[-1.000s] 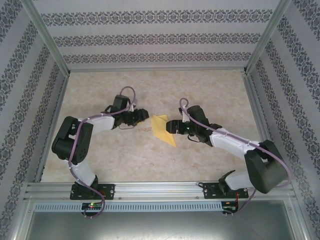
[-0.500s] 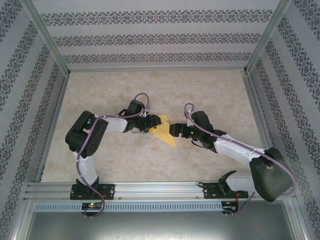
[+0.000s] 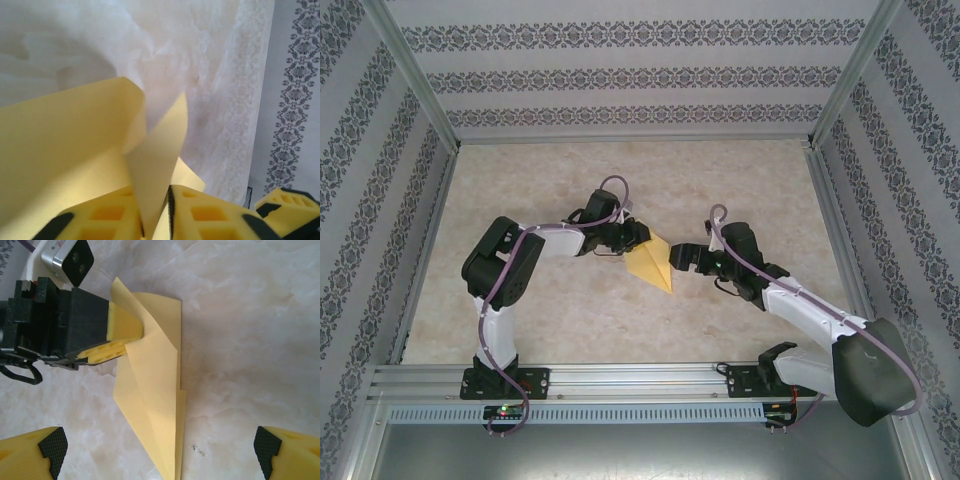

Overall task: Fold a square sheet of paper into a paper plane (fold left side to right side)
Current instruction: Turn over the paper at the center of the table.

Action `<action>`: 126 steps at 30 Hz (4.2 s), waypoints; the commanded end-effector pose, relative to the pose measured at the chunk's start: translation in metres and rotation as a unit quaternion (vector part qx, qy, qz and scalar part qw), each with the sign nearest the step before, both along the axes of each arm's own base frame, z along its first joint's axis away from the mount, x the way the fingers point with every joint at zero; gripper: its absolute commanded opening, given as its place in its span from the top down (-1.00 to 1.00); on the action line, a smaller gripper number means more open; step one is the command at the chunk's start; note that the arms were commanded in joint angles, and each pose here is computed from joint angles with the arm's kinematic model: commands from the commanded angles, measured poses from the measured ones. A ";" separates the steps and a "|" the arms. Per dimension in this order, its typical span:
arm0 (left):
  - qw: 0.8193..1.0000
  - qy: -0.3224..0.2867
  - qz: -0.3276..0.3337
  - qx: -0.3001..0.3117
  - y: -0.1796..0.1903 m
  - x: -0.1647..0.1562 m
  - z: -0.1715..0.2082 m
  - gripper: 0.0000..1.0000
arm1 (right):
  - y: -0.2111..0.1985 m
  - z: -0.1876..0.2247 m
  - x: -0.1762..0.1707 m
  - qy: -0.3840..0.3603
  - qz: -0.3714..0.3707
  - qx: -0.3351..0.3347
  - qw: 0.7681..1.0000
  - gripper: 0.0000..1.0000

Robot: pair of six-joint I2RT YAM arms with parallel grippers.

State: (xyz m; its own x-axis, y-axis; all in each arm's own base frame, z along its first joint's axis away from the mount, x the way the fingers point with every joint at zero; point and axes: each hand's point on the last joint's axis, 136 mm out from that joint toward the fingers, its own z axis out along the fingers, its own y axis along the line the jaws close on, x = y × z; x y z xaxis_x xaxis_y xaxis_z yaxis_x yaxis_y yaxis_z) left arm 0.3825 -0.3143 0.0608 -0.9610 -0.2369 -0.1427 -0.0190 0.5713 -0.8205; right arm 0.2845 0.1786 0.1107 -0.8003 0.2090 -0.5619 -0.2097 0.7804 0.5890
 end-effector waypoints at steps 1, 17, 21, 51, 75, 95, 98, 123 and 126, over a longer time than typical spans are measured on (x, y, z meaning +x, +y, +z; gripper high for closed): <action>0.998 -0.059 -0.015 -0.007 -0.005 0.005 0.040 0.72 | 0.004 0.006 -0.010 0.024 0.029 0.060 0.997 -0.96; 0.980 -0.190 0.032 -0.052 0.059 0.015 0.190 1.00 | 0.050 0.087 -0.003 0.010 0.156 0.282 0.947 -0.95; 0.975 -0.207 0.029 -0.078 0.057 0.013 0.214 1.00 | 0.074 0.095 -0.002 0.021 0.185 0.298 0.936 -0.95; 0.984 -0.166 0.038 -0.046 0.072 0.007 0.179 0.04 | 0.081 0.081 0.006 0.024 0.163 0.231 0.959 0.94; 0.880 -0.283 0.257 0.283 0.253 -0.095 0.212 -0.71 | -0.003 0.082 0.040 -0.118 0.086 -0.793 0.592 0.94; 0.883 -0.274 0.254 0.283 0.252 -0.096 0.204 -0.75 | 0.053 -0.037 -0.028 -0.089 0.311 -0.808 0.492 0.20; 0.889 -0.270 0.246 0.275 0.247 -0.094 0.202 -0.75 | 0.062 -0.037 -0.055 -0.073 0.353 -0.758 0.543 -0.22; 0.993 -0.102 0.023 0.049 0.062 -0.075 0.080 -0.60 | 0.034 0.062 -0.014 -0.048 0.085 -0.041 0.994 -0.95; 0.995 -0.072 0.017 0.066 0.046 -0.082 0.061 -0.59 | 0.021 0.050 -0.008 -0.027 0.061 -0.055 0.996 -0.95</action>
State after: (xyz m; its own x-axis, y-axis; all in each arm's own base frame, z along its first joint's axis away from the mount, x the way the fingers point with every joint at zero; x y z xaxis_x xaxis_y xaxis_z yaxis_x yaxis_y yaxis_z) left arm 0.2922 -0.2459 0.1064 -0.9285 -0.2175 -0.3011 0.0586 0.7148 -0.6969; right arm 0.2660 0.1897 0.1456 -0.7914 -0.0533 -0.6089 -0.3560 0.8500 0.3883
